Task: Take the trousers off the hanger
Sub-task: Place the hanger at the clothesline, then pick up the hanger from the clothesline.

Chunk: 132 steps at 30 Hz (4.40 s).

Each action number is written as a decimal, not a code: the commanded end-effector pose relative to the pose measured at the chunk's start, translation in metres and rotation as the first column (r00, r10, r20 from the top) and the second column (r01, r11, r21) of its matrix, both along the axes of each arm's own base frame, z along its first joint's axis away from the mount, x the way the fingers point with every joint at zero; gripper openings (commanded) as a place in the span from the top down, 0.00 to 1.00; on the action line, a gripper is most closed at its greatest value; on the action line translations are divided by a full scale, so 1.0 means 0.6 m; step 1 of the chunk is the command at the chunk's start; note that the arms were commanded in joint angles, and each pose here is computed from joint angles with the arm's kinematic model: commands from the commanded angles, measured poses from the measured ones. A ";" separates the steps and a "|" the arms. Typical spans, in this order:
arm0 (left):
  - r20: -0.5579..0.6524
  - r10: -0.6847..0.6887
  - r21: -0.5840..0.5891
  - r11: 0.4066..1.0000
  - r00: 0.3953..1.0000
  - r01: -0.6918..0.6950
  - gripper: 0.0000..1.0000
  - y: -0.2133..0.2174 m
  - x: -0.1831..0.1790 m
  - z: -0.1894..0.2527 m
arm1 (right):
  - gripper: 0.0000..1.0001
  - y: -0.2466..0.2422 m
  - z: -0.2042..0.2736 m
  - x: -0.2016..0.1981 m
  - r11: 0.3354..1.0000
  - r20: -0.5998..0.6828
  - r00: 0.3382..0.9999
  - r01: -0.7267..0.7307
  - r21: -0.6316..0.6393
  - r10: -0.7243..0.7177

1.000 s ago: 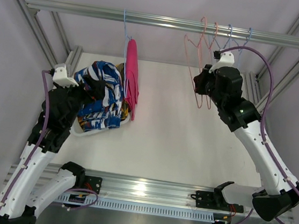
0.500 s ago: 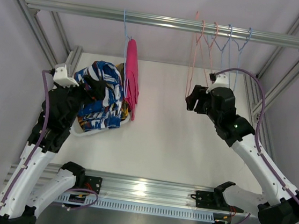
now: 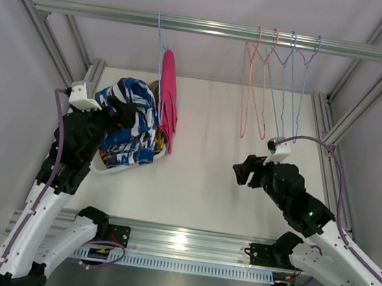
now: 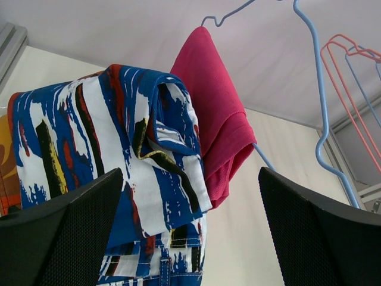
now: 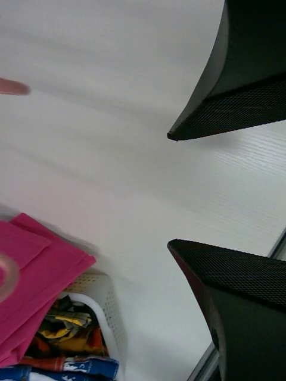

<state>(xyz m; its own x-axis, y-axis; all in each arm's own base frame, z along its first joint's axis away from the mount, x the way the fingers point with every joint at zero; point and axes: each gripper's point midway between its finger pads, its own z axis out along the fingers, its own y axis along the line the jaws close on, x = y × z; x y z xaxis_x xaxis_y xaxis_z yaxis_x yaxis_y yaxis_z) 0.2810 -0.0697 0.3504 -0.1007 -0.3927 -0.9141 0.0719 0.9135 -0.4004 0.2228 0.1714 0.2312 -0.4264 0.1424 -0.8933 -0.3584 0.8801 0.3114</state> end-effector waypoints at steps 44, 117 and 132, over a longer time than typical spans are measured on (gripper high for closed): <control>-0.008 0.001 -0.016 1.000 1.000 -0.001 0.00 -0.001 0.017 -0.007 | 0.21 0.420 0.324 0.122 0.629 0.351 0.695 -0.718 0.297 0.628; -0.021 -0.063 -0.032 0.998 0.998 0.062 0.01 -0.022 0.020 -0.013 | 1.00 0.409 0.527 0.110 0.488 0.696 0.513 -0.833 0.261 0.502; -0.027 -0.078 -0.034 0.996 0.997 0.077 0.01 -0.028 0.023 -0.015 | 1.00 0.362 0.575 0.085 0.509 0.759 0.491 -0.825 0.246 0.428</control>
